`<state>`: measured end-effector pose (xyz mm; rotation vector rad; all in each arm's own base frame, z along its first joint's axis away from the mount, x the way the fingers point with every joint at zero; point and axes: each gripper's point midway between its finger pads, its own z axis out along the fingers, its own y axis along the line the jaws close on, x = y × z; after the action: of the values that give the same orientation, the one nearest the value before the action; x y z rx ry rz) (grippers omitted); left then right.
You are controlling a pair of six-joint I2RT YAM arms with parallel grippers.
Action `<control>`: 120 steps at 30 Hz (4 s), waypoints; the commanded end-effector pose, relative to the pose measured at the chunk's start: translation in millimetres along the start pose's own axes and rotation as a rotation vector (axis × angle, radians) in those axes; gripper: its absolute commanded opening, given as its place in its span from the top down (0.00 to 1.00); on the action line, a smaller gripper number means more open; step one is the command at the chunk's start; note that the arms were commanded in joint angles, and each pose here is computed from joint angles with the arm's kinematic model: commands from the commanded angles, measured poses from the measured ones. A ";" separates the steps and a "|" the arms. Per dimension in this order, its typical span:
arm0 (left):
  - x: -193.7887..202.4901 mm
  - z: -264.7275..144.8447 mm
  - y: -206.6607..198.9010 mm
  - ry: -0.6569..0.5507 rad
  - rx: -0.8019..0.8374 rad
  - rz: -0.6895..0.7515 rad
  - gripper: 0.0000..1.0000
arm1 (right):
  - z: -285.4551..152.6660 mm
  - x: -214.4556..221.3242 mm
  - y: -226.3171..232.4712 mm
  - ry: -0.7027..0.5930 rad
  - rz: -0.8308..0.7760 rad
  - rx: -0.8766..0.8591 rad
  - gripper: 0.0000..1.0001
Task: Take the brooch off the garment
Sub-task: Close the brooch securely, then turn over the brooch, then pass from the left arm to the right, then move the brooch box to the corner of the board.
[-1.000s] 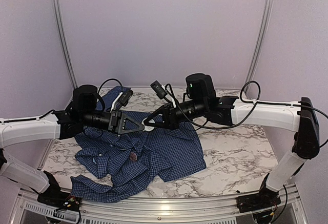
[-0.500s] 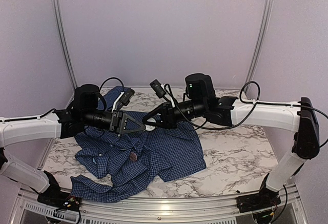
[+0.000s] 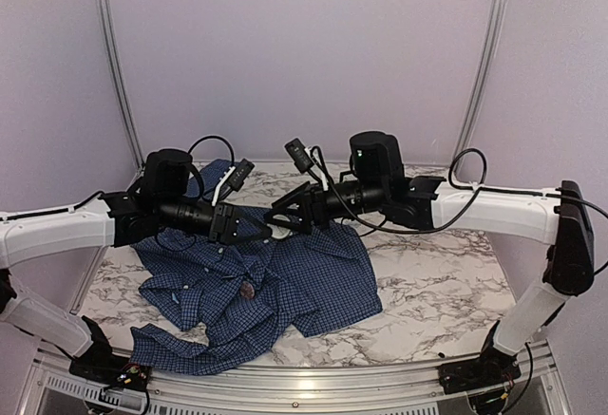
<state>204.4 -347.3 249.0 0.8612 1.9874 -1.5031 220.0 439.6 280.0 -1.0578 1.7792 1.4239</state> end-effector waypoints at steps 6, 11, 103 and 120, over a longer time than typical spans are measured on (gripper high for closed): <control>-23.4 -7.2 25.1 -0.028 -0.230 0.165 1.00 | -34.0 -48.4 -13.1 -0.153 0.028 0.141 0.18; -45.1 -21.2 32.8 -0.105 -0.392 0.326 1.00 | -41.6 -61.8 -22.2 -0.217 0.105 0.182 0.19; -66.0 -50.8 13.8 -0.065 -1.581 1.583 0.31 | -4.4 -59.1 -31.3 -0.169 0.482 0.034 1.00; -79.5 -73.5 -1.2 -0.307 -1.390 0.992 0.01 | -33.7 -44.7 -75.0 -0.277 0.354 0.338 1.00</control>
<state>258.0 -292.7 335.4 0.7243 1.2932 0.5170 296.6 424.4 283.3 -0.3941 2.0219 1.4486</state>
